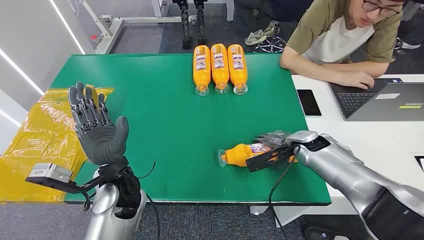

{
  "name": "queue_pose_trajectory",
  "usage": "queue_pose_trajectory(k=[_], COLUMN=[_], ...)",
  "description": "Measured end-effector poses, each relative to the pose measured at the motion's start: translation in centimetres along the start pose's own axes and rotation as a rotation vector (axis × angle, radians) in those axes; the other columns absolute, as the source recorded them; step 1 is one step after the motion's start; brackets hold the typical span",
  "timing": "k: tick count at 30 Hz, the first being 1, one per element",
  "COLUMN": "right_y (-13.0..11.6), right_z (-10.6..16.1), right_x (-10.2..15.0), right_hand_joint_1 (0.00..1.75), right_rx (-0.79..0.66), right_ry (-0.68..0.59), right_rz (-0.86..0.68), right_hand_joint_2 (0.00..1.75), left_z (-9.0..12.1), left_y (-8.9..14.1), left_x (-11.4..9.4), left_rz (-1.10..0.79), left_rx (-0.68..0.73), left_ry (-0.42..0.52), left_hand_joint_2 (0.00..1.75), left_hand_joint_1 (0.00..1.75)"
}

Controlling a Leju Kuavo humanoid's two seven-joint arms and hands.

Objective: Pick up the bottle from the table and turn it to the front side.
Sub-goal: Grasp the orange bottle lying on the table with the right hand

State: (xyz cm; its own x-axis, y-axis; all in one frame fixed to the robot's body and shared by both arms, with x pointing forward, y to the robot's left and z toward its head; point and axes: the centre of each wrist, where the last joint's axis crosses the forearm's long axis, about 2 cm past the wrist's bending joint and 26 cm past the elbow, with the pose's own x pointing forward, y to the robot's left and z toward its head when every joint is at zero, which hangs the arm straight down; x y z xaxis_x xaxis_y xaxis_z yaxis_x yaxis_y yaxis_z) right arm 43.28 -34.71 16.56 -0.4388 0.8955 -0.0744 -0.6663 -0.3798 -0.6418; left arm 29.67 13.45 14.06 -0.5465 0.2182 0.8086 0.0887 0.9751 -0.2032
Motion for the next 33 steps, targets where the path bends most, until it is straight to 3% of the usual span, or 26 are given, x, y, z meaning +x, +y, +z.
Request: queue_pose_trajectory(k=[11,15,20,33], right_y=[3.4,4.0,4.3,3.6], right_z=[-0.7,-0.9,-1.1,-2.1], right_x=[-0.5,-0.7,-0.6,1.1], right_hand_joint_1=[0.00,1.51,1.50,1.73], right_rx=[-0.043,-0.042,-0.087,-0.166], right_ry=[0.074,0.101,0.127,0.131], right_rz=[0.006,0.011,0.032,0.037], right_hand_joint_2=[1.75,1.75,1.75,1.75], left_z=[0.3,0.3,0.3,0.2], left_y=[0.0,-0.1,-0.1,-0.1], left_x=[-0.4,-0.5,-0.5,-0.4], left_rz=[0.000,-0.001,-0.001,-0.016], left_rx=[0.003,0.006,0.007,0.001], left_ry=[0.018,0.022,0.022,0.019], left_hand_joint_2=[1.75,1.75,1.75,1.75], left_hand_joint_1=[0.00,0.00,0.00,0.00])
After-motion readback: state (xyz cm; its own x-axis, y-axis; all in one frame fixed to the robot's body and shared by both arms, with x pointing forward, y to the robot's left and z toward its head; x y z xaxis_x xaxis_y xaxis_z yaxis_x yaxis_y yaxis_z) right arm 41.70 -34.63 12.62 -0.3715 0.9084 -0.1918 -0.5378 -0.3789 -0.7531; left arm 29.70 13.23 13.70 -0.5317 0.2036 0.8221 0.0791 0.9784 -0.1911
